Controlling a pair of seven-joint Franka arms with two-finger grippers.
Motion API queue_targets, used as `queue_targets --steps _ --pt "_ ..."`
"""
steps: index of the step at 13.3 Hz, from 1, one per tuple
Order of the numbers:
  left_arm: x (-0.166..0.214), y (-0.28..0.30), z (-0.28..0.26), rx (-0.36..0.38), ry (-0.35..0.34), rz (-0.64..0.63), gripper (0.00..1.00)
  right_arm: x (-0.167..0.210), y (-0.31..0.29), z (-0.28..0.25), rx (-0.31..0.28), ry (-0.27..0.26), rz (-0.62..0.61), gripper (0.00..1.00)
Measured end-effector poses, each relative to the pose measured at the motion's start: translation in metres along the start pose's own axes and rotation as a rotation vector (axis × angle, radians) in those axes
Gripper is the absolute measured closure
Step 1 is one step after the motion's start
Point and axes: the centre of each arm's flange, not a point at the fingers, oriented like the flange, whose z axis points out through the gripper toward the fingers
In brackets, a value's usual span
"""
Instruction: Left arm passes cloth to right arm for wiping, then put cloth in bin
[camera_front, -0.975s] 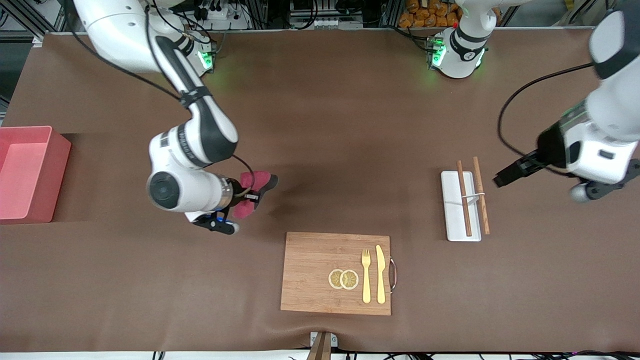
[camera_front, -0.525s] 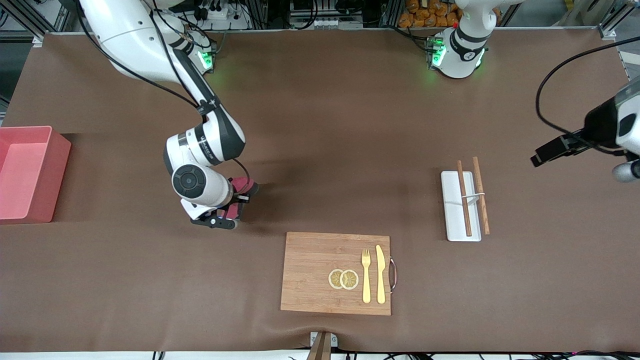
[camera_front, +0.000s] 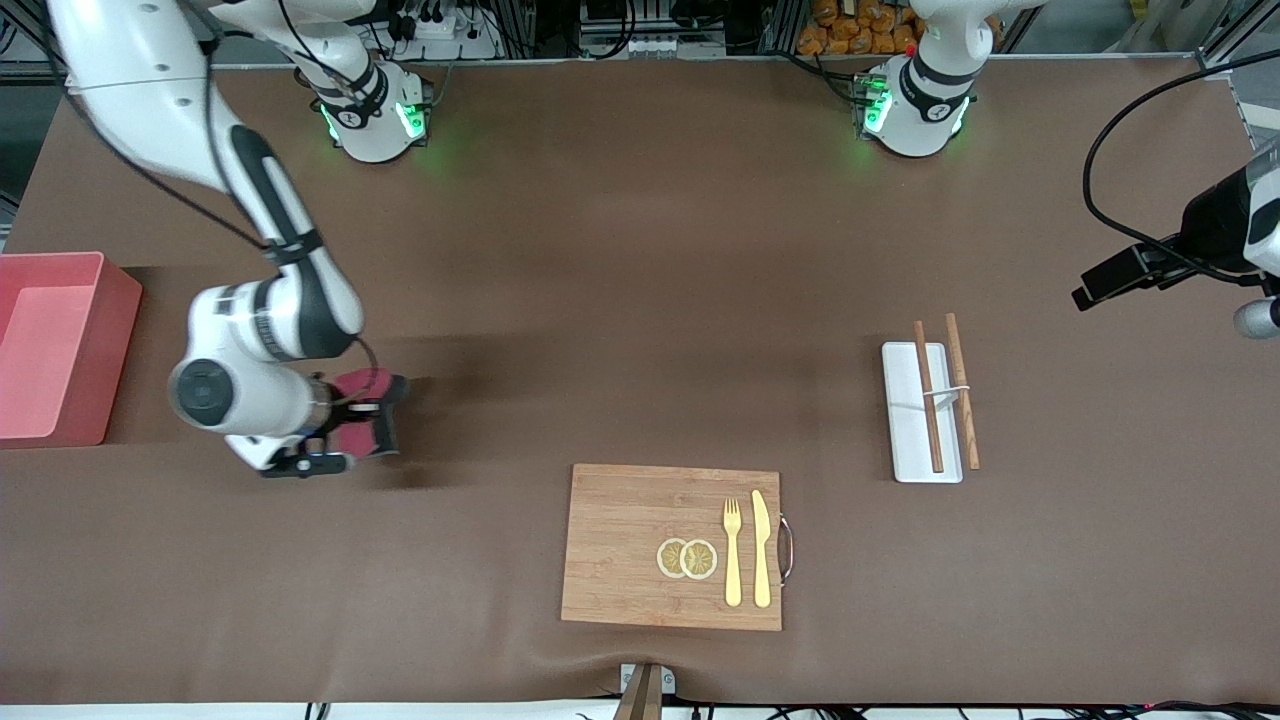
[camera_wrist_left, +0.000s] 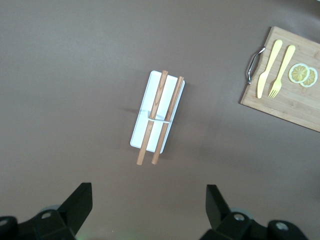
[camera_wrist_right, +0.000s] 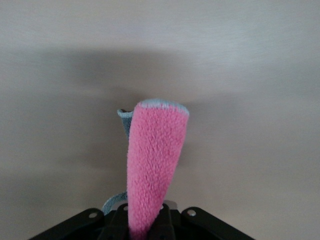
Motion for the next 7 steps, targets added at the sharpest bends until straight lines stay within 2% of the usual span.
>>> queue_targets --steps 5,7 --pt "-0.018 0.0 -0.01 0.012 0.009 0.005 0.0 -0.029 0.143 -0.001 0.036 0.022 -0.196 0.93" --pt "-0.02 0.001 -0.011 0.013 0.01 0.006 0.0 -0.044 0.188 -0.004 0.024 0.034 -0.259 0.93"
